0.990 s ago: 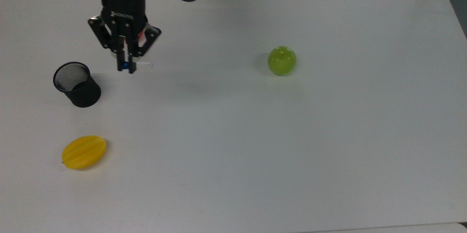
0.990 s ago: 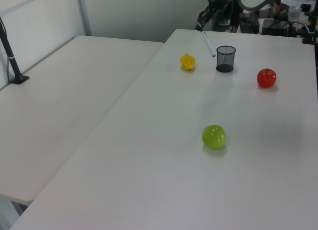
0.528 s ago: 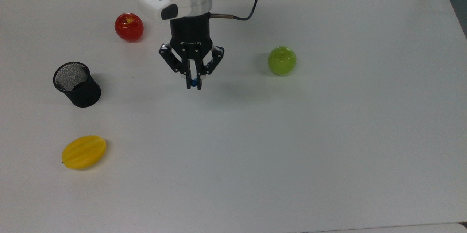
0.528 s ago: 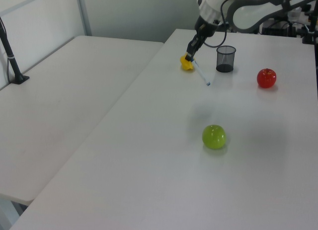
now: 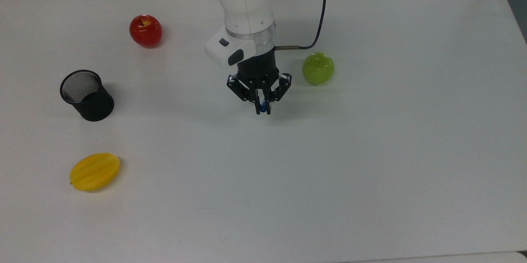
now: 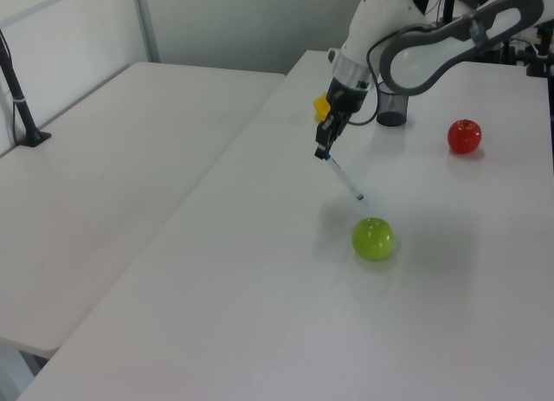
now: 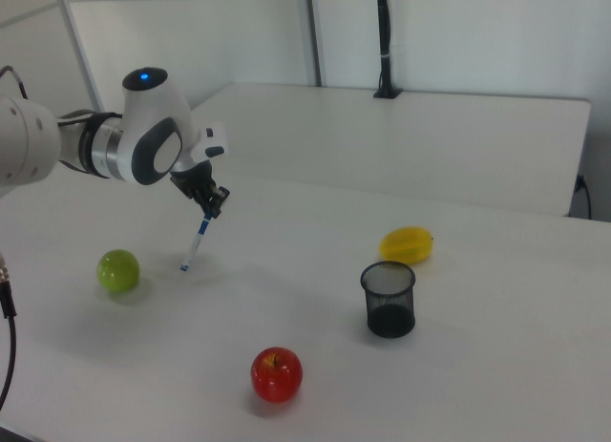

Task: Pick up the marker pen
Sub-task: 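Carry the marker toward the green apple and lower it, then open the gripper to release the marker onto the table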

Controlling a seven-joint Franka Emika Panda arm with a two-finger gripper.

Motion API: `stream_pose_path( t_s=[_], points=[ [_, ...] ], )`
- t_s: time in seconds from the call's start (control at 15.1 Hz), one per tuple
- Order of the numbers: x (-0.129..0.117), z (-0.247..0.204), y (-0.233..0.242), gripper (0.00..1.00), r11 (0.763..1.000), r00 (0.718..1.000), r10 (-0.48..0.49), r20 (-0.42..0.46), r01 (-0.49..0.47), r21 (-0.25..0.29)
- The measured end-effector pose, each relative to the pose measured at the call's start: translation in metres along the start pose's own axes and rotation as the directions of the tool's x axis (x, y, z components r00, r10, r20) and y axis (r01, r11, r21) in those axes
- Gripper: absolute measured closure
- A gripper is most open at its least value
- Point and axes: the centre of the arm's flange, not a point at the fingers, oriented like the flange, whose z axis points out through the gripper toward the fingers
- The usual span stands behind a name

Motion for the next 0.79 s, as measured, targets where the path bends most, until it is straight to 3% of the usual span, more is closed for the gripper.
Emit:
stream_pose_path(
  t_s=[0.2, 0.46, 0.79],
  points=[
    [-0.009, 0.025, -0.011, 0.81, 1.0, 0.999, -0.014, 0.035, 0.014, 0.01],
    [-0.008, 0.029, -0.015, 0.8, 1.0, 1.0, -0.018, 0.016, 0.018, 0.018],
    [-0.008, 0.029, -0.016, 0.35, 1.0, 1.0, -0.02, 0.01, 0.02, 0.02]
  ],
)
